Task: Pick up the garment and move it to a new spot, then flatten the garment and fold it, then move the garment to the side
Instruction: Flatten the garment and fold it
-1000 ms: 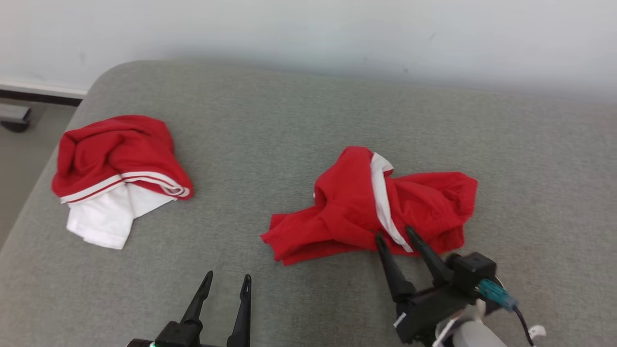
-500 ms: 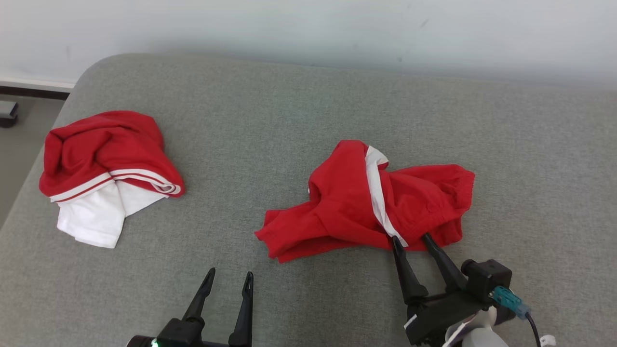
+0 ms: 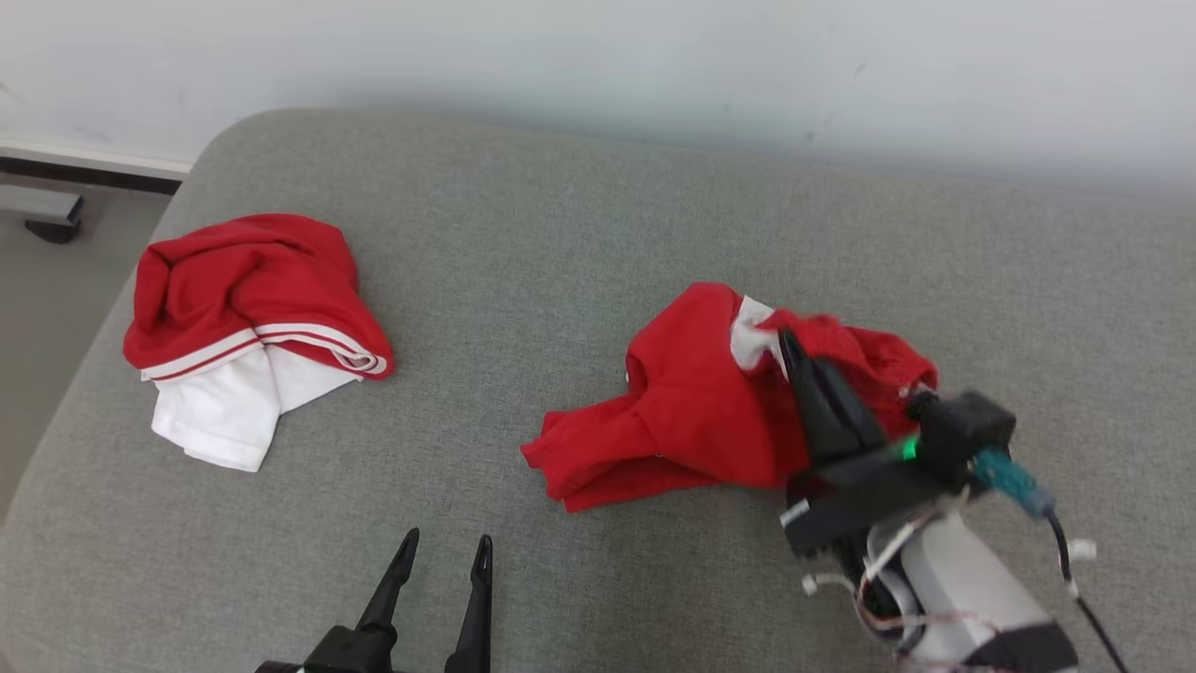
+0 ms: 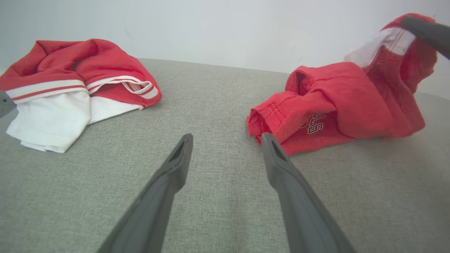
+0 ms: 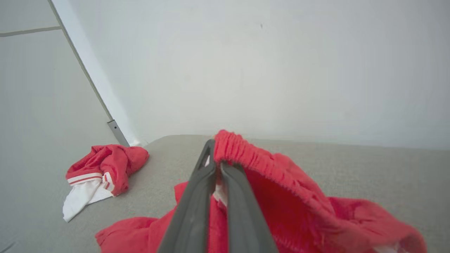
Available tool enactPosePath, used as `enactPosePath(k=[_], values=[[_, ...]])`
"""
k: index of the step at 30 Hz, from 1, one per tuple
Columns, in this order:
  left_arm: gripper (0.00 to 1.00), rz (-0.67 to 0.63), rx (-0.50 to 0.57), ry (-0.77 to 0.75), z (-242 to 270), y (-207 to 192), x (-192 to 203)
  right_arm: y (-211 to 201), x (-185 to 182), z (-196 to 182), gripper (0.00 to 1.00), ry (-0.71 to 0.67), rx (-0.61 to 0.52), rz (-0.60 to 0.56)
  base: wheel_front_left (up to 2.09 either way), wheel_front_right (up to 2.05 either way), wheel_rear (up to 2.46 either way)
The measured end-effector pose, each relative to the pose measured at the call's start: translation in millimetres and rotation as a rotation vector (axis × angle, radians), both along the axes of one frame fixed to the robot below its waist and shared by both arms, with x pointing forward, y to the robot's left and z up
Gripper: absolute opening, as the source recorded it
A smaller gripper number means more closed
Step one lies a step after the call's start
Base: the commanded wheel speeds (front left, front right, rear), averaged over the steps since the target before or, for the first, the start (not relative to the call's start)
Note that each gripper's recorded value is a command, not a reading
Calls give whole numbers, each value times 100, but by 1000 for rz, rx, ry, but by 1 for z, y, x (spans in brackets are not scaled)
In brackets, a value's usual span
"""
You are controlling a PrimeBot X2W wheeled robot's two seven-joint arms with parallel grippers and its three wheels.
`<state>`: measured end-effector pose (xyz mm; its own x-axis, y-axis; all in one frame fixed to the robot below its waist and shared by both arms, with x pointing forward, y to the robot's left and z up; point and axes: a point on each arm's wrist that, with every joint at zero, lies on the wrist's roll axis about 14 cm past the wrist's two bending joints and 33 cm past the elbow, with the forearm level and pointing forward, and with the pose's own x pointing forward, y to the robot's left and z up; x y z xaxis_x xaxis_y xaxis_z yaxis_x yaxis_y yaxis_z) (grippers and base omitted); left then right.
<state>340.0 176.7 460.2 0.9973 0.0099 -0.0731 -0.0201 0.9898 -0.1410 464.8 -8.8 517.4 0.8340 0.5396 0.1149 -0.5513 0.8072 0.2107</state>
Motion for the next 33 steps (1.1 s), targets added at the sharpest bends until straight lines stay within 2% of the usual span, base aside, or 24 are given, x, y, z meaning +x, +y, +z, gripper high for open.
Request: enactPosePath(k=[5,10,15,19,21,24,30,31,33], values=[[100,-2,-3,-23,7,0,-6,22,20,72,0,-192,-11,57,0,0,0],[100,-2,-11,-60,18,1,-9,61,31,144,0,-344,30,130,0,0,0],[100,29,-11,-59,19,9,-15,105,7,217,0,-515,132,252,0,0,0],[100,63,-11,-45,15,17,-20,112,-15,239,0,-582,185,311,0,0,0],[100,64,-14,-28,9,16,-22,113,-23,226,0,-570,160,345,0,0,0],[100,47,-15,-26,8,12,-18,102,-23,172,0,-448,79,357,0,0,0],[100,-18,-17,-33,9,-5,-7,34,-29,32,0,-109,-130,288,0,0,0],[100,-18,-17,-33,9,-5,-7,34,-29,32,0,-109,-130,288,0,0,0],[100,-38,-14,-33,9,-10,-2,6,-41,-13,0,7,-200,261,0,0,0]])
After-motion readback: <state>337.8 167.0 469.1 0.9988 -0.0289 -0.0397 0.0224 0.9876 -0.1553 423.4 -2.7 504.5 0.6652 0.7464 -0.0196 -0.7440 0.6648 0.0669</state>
